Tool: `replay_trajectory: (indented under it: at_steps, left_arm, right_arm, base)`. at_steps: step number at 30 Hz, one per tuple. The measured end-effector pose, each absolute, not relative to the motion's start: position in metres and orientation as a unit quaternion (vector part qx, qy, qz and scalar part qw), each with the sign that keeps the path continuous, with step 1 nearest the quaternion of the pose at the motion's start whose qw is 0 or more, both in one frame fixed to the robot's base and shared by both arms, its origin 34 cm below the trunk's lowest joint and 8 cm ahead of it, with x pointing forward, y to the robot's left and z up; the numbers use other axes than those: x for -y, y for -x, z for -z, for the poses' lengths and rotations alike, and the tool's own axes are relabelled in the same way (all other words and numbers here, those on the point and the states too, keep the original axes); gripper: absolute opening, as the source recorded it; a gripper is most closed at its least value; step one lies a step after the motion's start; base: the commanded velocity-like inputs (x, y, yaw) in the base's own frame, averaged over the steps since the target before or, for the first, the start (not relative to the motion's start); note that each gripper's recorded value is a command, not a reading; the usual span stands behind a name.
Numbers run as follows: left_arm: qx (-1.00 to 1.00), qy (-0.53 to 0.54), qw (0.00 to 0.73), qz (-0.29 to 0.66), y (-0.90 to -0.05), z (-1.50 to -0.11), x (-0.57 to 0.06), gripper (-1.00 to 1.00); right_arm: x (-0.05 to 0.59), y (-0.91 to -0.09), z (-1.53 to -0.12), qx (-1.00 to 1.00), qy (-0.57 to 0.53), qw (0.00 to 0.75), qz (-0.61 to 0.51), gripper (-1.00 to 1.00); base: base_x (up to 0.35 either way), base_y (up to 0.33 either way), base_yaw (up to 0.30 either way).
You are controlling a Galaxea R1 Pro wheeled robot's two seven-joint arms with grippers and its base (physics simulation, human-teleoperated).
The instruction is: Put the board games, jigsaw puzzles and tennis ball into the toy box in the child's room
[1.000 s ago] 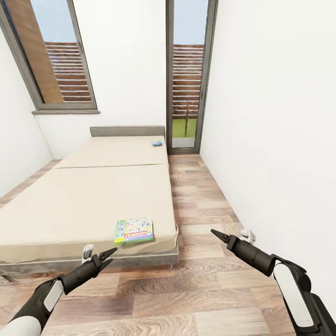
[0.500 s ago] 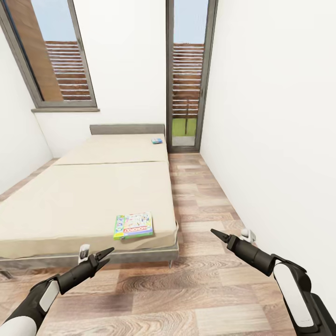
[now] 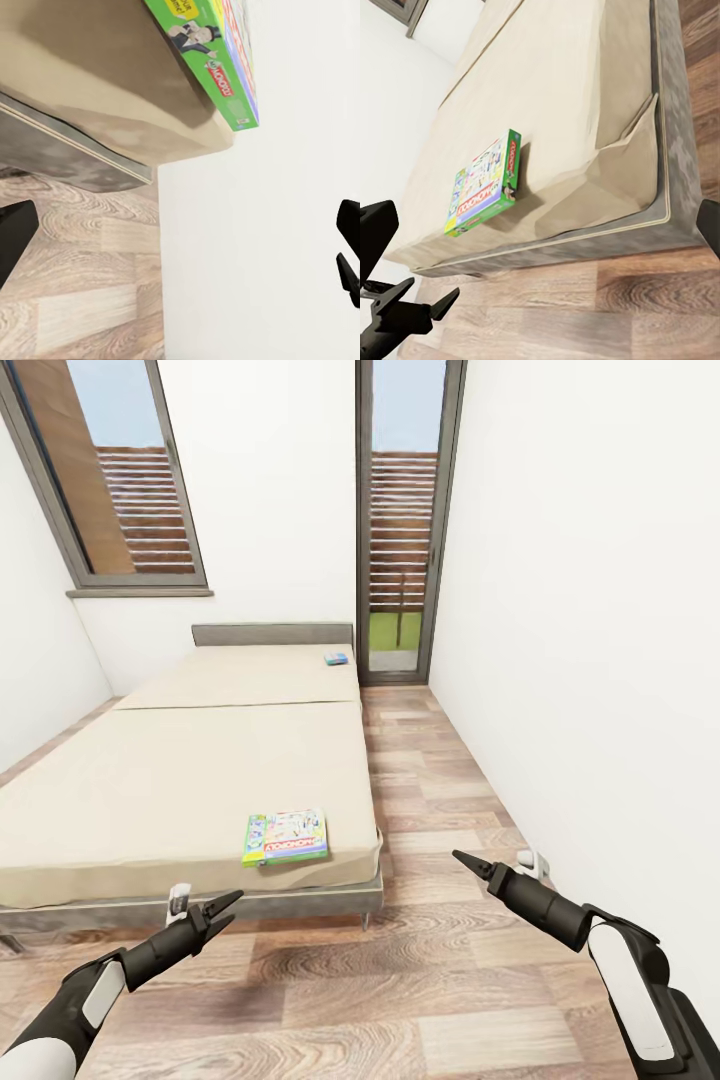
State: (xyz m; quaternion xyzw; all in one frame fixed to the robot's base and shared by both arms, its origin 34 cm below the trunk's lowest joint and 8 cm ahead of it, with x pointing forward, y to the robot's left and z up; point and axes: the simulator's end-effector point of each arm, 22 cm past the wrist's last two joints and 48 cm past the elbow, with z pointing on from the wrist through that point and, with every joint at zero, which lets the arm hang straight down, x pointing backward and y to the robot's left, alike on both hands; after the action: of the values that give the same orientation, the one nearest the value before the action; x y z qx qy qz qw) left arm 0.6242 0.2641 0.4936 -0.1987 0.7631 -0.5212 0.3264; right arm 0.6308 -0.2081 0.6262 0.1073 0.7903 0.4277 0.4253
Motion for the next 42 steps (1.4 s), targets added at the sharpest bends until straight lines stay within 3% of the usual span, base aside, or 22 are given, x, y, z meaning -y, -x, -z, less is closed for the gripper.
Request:
replay_trajectory:
  at_steps: [20, 42]
  left_arm:
    - [-0.745, 0.186, 0.333, 0.548, -0.623, -0.508, -0.258, 1.0]
    - [-0.745, 0.186, 0.336, 0.546, -0.623, -0.509, -0.265, 1.0]
  right_arm:
    - [0.207, -0.631, -0.627, -0.789, -0.108, 0.427, -0.429, 1.0]
    - [0.207, -0.631, -0.625, -0.789, -0.109, 0.426, -0.429, 1.0]
  base:
    - [0.004, 0.0, 0.0]
    - [0.119, 0.0, 0.0]
